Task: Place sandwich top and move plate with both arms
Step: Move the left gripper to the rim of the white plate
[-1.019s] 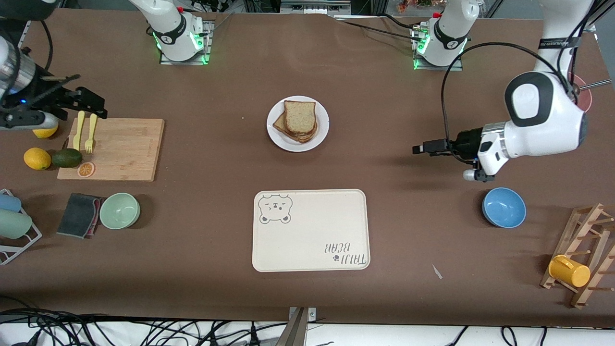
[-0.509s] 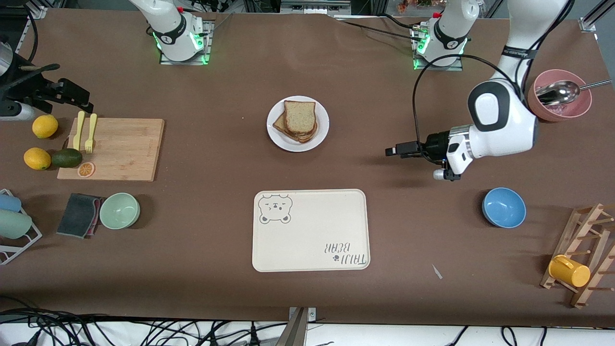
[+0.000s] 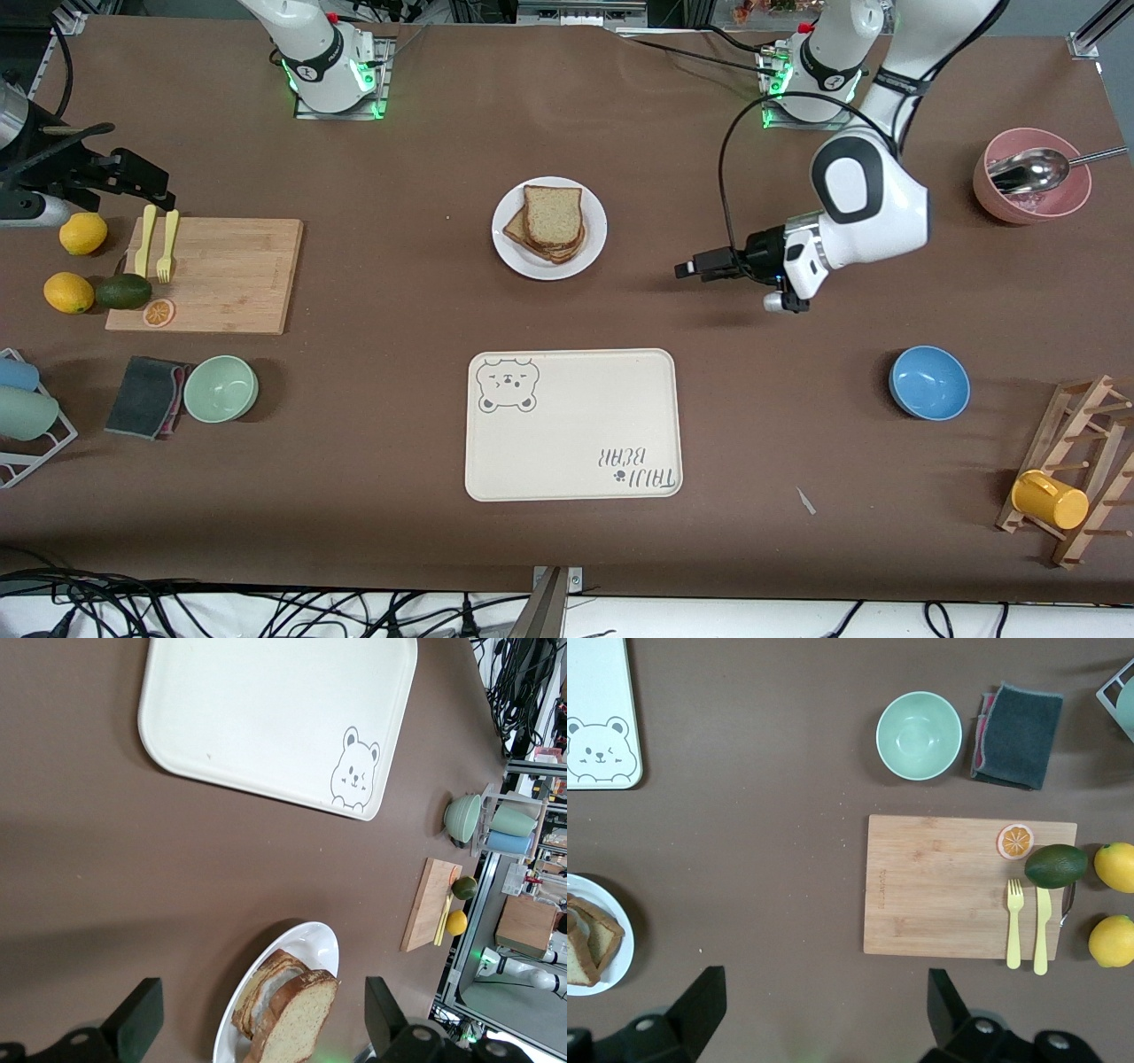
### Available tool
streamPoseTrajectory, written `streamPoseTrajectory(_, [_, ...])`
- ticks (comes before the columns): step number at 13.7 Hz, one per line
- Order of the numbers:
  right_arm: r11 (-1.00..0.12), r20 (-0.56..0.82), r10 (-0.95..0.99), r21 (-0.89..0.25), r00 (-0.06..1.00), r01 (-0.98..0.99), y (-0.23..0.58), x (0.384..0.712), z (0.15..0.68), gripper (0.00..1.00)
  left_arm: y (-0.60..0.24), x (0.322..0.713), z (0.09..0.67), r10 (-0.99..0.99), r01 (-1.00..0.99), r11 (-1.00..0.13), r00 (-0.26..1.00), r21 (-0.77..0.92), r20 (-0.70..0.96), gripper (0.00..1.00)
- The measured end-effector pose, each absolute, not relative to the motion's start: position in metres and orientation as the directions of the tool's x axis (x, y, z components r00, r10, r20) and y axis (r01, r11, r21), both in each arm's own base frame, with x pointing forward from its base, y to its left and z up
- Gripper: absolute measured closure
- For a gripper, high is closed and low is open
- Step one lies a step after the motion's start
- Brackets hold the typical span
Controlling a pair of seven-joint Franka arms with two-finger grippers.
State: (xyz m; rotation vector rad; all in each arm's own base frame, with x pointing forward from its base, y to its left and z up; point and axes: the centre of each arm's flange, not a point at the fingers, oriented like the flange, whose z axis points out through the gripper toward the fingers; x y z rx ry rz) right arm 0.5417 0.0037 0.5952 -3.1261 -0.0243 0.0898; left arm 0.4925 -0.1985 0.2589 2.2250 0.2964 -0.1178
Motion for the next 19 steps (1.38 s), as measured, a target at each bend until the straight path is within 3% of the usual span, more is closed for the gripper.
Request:
streamPoseTrajectory(14, [-1.0,-0.06,0.025,-0.014,0.998,0.024,0.009,0.541,0.595,0.0,-0.29,0.366,0.17,0.306,0.216,-0.553,0.951,0.805,-0.046,0.0])
streamPoseTrajectory(19, [-1.0,-0.061,0.027,-0.014,0.998,0.026,0.01,0.541,0.595,0.0,-0.31,0.341,0.156,0.29,0.209,-0.557,0.956,0.804,-0.048,0.0])
